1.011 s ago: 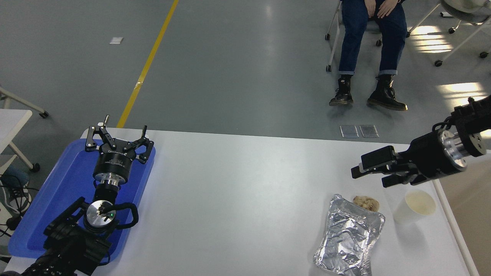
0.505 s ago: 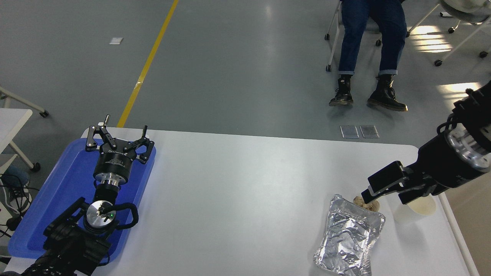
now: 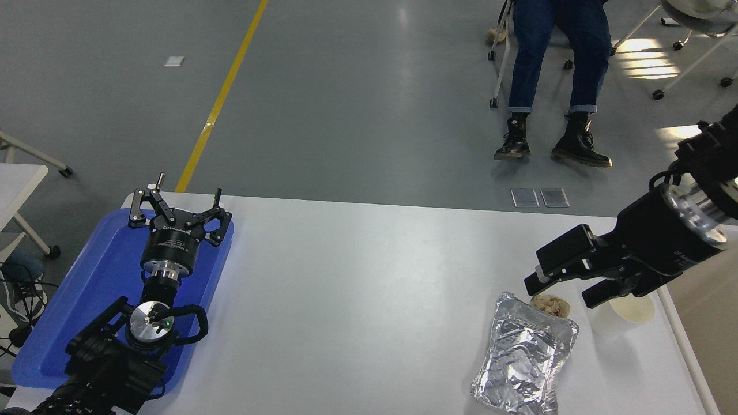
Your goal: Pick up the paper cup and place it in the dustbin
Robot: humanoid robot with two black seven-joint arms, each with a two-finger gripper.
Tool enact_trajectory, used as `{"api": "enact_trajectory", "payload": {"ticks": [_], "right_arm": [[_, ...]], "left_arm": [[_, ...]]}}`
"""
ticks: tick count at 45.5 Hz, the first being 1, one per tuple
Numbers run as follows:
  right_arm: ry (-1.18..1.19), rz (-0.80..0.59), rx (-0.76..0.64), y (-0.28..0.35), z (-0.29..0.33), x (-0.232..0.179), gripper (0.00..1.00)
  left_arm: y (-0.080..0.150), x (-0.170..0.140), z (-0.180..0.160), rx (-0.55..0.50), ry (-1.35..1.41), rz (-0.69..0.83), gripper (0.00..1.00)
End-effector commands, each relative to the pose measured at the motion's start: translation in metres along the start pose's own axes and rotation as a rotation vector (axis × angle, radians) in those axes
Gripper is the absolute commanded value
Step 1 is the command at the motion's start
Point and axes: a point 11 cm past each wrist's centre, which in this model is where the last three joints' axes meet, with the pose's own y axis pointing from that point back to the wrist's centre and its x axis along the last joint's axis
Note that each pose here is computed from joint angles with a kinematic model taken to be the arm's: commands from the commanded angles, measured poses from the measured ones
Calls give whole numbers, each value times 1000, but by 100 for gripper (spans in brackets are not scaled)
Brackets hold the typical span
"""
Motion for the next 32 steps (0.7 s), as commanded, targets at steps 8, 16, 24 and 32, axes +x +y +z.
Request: {"api": "enact_trajectory", "payload": {"ticks": [8,16,24,32], "right_arm": [[31,-11,-69,0,17,-2,100],[40,-23,-138,-2,46,-2,100],[48,4,-260,2,98,12,100],[54,43,-349,5,142,25,100]], "left_arm": [[0,0,0,0,0,0,100],[0,0,0,-1,1,0,100],[0,0,0,-2,1,0,100],[0,0,0,-1,1,0,100]]}}
